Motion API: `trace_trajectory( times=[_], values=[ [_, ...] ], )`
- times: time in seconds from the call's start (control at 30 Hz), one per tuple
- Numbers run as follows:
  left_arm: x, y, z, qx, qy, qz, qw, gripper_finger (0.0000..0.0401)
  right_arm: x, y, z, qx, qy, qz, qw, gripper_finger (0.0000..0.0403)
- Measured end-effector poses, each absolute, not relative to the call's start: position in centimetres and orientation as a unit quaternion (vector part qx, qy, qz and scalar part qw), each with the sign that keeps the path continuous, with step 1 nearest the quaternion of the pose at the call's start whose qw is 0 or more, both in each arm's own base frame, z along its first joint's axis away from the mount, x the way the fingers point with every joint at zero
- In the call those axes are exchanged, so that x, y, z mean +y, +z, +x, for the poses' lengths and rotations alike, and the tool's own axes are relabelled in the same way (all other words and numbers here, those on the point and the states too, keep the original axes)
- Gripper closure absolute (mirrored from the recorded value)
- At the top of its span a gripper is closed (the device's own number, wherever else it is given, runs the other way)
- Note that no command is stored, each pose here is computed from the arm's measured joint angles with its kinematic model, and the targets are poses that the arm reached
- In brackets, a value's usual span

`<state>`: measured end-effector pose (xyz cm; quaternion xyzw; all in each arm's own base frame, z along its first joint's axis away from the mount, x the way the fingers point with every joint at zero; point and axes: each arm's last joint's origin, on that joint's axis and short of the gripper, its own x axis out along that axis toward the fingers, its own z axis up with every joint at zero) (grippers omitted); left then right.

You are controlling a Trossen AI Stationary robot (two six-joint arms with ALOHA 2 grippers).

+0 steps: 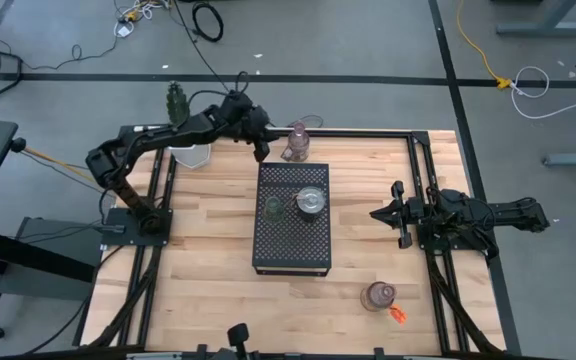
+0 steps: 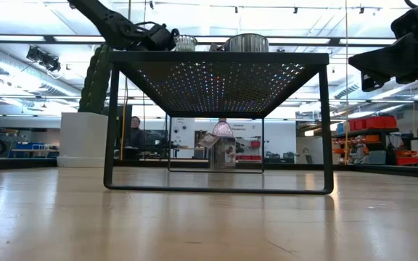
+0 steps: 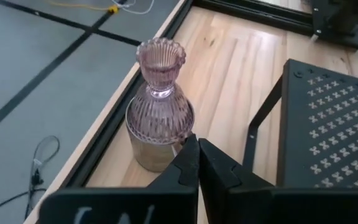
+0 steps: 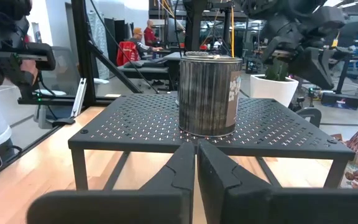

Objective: Pick & Place candle stick holders
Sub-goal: Put the top pink candle vase on the shelf

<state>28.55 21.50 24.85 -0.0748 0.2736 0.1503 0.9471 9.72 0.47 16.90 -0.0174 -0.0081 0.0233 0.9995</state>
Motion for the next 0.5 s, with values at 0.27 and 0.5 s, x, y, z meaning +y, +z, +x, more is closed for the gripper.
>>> trace_trajectory(
  times=[0.27,0.5],
  values=[
    [21.3,23.3,28.4,0.22,0.16,-0.044,0.961,0.0392,0.5,16.9,9.7,-0.008,0.023,-0.017,1.0,0.038],
    [21.0,22.8,28.8,0.174,0.191,-0.008,0.966,0.0395,0.5,16.9,9.7,-0.008,0.023,-0.017,1.0,0.038]
  ],
)
